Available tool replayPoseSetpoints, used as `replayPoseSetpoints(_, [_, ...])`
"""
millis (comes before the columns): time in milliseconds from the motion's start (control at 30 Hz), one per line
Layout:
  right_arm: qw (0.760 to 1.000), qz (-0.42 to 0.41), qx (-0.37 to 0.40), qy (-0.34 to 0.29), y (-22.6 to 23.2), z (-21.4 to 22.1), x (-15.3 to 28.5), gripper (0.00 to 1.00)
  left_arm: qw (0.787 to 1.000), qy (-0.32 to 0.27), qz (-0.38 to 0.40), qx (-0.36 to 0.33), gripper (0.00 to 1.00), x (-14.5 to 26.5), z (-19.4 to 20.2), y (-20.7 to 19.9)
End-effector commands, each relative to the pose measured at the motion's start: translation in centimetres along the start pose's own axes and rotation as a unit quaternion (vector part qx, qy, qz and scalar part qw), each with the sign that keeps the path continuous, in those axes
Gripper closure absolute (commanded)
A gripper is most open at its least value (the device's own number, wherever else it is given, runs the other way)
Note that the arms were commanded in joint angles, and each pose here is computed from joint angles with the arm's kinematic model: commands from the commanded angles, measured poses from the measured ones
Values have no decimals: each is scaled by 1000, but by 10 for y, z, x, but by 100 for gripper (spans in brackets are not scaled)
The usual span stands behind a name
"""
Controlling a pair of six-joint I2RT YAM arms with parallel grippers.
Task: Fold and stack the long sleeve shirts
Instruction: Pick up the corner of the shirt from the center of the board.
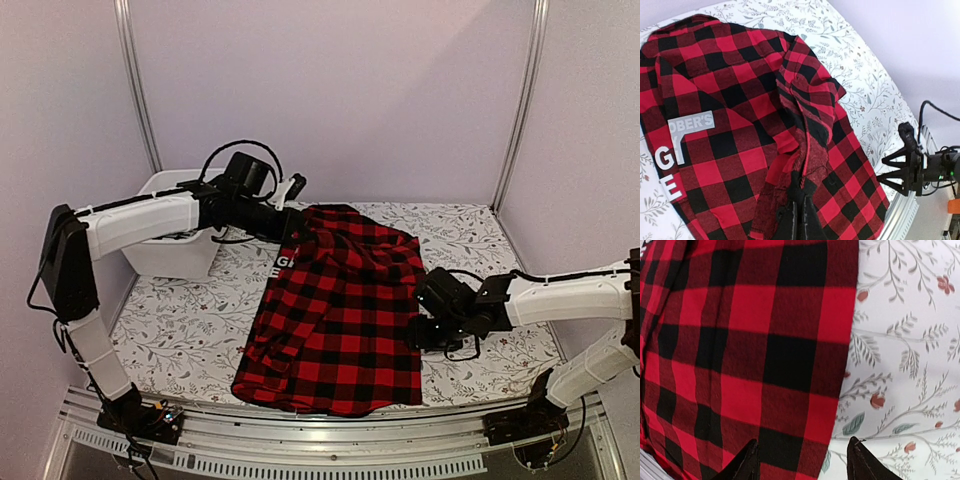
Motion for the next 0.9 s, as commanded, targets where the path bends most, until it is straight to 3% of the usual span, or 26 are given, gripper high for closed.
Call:
replayPoseSetpoints(0, [997, 19, -30, 64, -8, 44, 14, 45, 999, -15, 37, 9, 100, 23, -16, -11])
replayPoseSetpoints(267, [991, 32, -56, 119, 4, 92, 23, 53, 998, -30, 55, 7, 100, 29, -31, -10])
replayPoseSetpoints(600, [985, 53, -91, 134, 12, 104, 6, 62, 997, -48, 68, 2, 100, 31, -54, -5])
replayPoseSetpoints(867, [983, 65, -88, 150, 15, 110, -8, 86, 996, -53, 72, 6, 100, 26, -62, -1])
Point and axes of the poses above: each gripper's point midway between its finger pads, its own x axis back along the fingers, its own y axis along the line the jaws close on, z = x × y, the point moved 8 cm from there along x, back along the fingers, and after that the axes turned 1 degree about x, right-handed, at the moved point
